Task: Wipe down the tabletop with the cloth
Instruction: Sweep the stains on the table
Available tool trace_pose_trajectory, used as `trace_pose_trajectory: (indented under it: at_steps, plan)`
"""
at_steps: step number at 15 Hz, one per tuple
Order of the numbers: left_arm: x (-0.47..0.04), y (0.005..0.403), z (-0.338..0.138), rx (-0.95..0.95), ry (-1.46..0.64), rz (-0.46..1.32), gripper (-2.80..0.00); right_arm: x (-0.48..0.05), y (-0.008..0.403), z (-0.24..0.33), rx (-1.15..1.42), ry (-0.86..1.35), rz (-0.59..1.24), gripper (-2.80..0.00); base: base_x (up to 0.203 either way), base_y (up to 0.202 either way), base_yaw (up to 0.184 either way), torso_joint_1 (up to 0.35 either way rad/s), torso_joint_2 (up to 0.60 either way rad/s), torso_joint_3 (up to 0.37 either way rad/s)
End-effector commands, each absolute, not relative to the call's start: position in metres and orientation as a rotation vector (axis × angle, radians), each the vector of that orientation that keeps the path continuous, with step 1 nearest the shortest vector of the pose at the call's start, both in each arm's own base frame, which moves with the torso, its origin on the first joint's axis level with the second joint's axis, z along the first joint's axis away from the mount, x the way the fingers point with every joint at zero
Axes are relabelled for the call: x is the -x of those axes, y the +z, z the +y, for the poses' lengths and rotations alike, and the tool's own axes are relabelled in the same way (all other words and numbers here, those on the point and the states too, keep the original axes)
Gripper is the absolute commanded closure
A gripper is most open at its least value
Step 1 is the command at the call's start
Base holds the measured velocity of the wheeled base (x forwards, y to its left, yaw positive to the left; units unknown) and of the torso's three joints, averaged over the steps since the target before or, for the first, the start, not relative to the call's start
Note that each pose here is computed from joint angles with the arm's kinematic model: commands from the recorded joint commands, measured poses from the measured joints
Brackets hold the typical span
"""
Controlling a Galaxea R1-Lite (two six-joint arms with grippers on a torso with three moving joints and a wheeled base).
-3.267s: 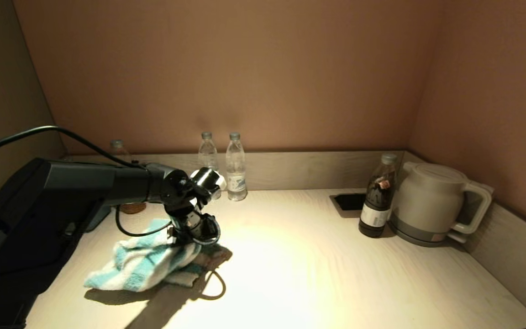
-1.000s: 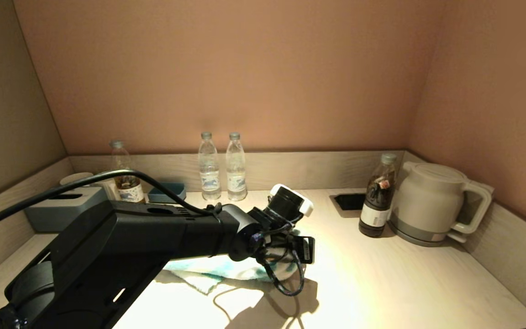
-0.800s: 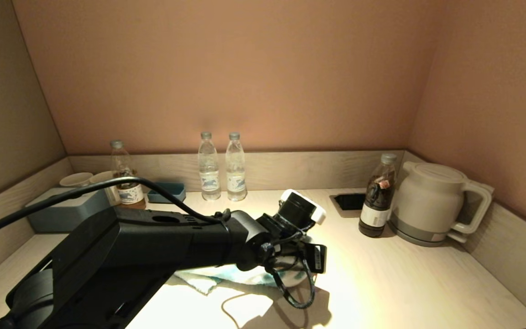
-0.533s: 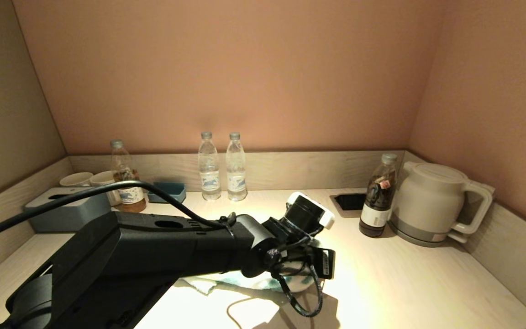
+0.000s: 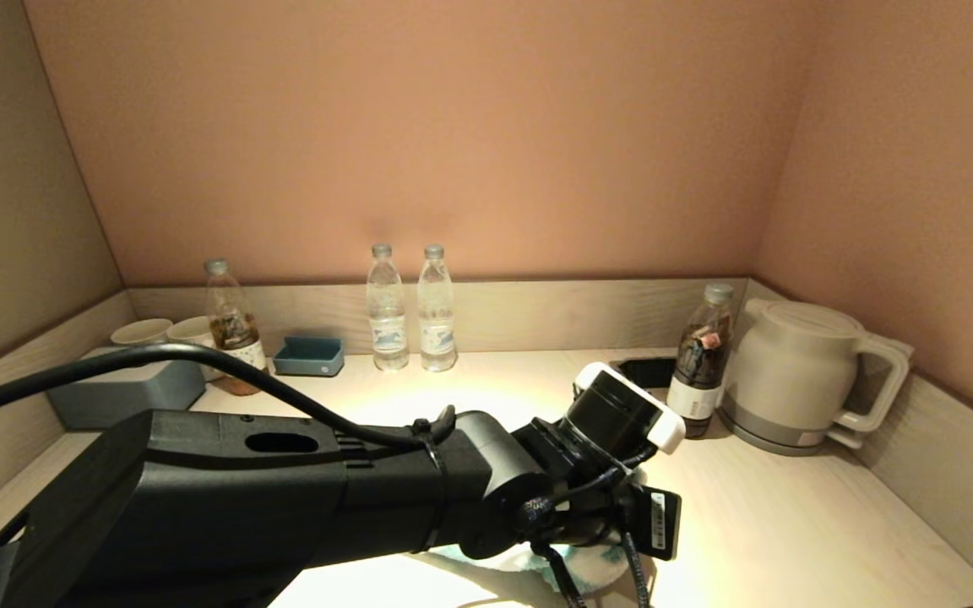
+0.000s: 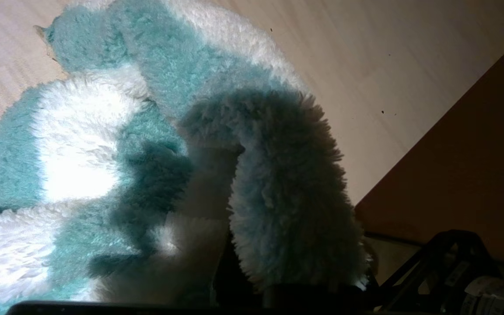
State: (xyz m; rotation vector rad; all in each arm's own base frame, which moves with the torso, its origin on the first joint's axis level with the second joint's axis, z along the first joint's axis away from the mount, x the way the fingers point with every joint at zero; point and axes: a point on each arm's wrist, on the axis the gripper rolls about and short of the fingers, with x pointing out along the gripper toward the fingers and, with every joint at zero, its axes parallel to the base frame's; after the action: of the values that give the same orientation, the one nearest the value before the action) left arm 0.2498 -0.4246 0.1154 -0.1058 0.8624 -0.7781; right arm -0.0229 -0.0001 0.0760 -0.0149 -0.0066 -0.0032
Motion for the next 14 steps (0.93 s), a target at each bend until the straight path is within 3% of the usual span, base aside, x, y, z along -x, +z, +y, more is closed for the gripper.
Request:
trace_pose_trajectory:
  at_steps: [1,8,14]
  plan:
    - [-0.245,0.123,-0.419,0.108,-0.775,0.868,0.0,0.023,0.076,0.0,0.015,-0.004,-0.006,0.0,0.0,0.0,0.0,0.0,0.0,0.0]
    - [-0.242,0.117,-0.4,0.079,-0.716,0.915,0.0,0.023,0.076,0.0,0.015,-0.003,-0.006,0.0,0.0,0.0,0.0,0.0,0.0,0.0]
    - [-0.262,0.085,-0.352,0.0,-0.495,0.983,0.0,0.023,0.076,0.0,0.015,-0.003,-0.006,0.0,0.0,0.0,0.0,0.0,0.0,0.0]
